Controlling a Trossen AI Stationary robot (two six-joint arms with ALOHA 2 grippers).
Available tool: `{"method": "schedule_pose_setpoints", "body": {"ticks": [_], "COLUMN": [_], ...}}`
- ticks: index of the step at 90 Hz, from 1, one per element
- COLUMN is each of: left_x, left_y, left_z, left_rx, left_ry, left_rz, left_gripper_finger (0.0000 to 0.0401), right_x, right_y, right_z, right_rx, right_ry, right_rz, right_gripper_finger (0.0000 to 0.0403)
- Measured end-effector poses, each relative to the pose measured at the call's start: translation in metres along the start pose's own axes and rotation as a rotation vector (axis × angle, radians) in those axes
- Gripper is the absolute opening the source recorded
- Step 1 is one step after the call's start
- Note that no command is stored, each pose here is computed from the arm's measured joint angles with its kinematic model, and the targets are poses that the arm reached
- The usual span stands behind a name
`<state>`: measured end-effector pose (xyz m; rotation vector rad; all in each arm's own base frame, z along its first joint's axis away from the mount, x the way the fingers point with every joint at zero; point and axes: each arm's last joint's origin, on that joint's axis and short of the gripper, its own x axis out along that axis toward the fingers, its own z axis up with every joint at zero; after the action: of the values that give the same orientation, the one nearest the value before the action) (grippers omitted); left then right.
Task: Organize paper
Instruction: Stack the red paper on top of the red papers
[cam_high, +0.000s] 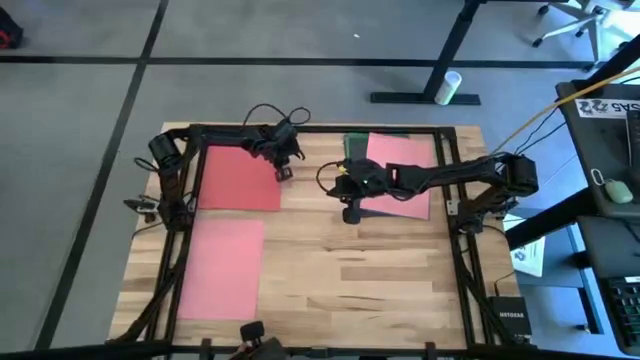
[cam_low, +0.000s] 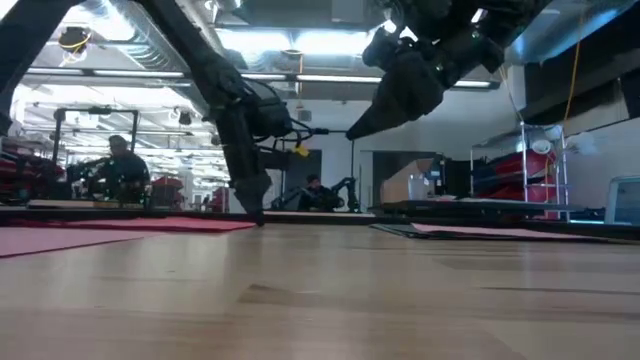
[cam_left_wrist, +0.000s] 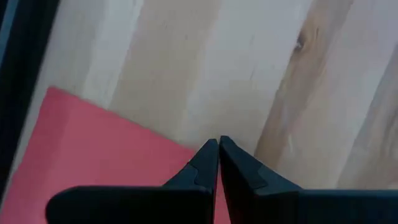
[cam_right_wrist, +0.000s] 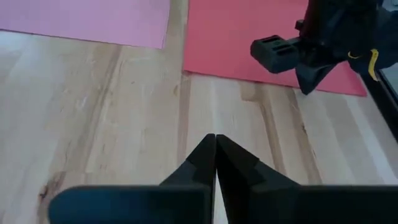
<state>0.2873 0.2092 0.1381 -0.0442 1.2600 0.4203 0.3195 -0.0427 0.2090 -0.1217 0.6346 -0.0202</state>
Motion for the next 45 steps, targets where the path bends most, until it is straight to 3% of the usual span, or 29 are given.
{"method": "schedule_pose_setpoints", "body": {"ticks": [45], "left_x": [-0.0003], "left_y": [0.0041], "left_z": [-0.0064], "left_rx": [-0.008], "left_ry": [0.069], "left_rz": [0.057], "left_gripper_finger": [0.0], "right_x": [0.0002], "right_y": [0.0001], "right_z": [-0.0004], "right_rx": [0.0], "right_ry": [0.003], "right_rz": [0.001], "right_gripper_finger": [0.0]}}
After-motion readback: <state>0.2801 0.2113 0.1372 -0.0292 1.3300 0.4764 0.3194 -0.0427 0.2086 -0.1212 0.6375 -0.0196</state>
